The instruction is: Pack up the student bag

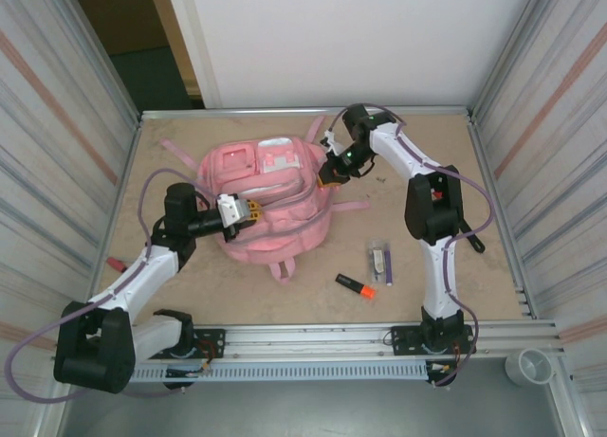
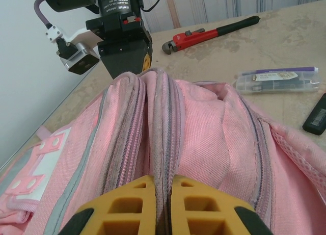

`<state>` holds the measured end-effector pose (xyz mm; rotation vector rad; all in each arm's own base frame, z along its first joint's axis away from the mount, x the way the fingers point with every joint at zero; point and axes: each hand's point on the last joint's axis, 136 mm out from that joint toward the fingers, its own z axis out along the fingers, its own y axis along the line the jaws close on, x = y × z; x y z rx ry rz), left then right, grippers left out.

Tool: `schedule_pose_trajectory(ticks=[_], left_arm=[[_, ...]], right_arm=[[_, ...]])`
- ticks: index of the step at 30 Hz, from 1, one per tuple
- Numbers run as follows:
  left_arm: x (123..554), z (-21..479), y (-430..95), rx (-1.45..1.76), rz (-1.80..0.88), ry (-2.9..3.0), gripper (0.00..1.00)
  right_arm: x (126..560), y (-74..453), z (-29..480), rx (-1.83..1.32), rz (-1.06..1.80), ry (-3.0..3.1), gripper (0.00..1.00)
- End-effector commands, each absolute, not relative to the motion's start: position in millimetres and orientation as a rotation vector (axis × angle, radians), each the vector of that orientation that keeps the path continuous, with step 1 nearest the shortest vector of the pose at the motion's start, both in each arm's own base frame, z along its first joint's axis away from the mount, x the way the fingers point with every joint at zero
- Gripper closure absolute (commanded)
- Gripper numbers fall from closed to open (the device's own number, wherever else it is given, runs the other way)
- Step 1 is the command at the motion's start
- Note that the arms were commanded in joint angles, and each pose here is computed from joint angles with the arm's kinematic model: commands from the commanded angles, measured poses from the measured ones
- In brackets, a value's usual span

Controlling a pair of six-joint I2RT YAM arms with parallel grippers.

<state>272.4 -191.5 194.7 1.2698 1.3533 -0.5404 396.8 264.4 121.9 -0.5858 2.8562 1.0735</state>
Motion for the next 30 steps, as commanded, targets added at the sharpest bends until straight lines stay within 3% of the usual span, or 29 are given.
schedule_pose_trajectory(ticks=[1, 9, 13, 19, 21, 23, 28, 30], left_arm=[[258, 225, -193, 1.279, -0.582, 1.212, 1.00], [258, 225, -193, 1.276, -0.573, 1.203, 1.00], [260, 222, -194, 1.277, -0.569, 1.224, 1.00], [284, 211, -199, 1.200, -0.483, 1.334, 1.00], [286, 213, -202, 1.171, -0.488, 1.353, 1.00], [289, 210, -206, 1.149, -0.451, 1.385, 1.00], [281, 186, -209, 1.173, -0.409, 1.461, 1.00], [278, 185, -207, 1.120, -0.467, 1.509, 0.59]], right_arm=[[478, 188, 102, -0.370, 0.643, 2.778, 1.00], [493, 145, 78, -0.159, 0.440, 2.868, 1.00], [497, 157, 81, -0.212, 0.486, 2.851, 0.98], [467, 197, 146, -0.392, 0.774, 2.709, 0.74], [444, 207, 171, -0.386, 0.924, 2.632, 0.55], [425, 205, 184, -0.351, 0.963, 2.588, 0.46], [410, 184, 187, -0.241, 0.843, 2.553, 0.47], [410, 189, 186, -0.254, 0.799, 2.527, 0.46]])
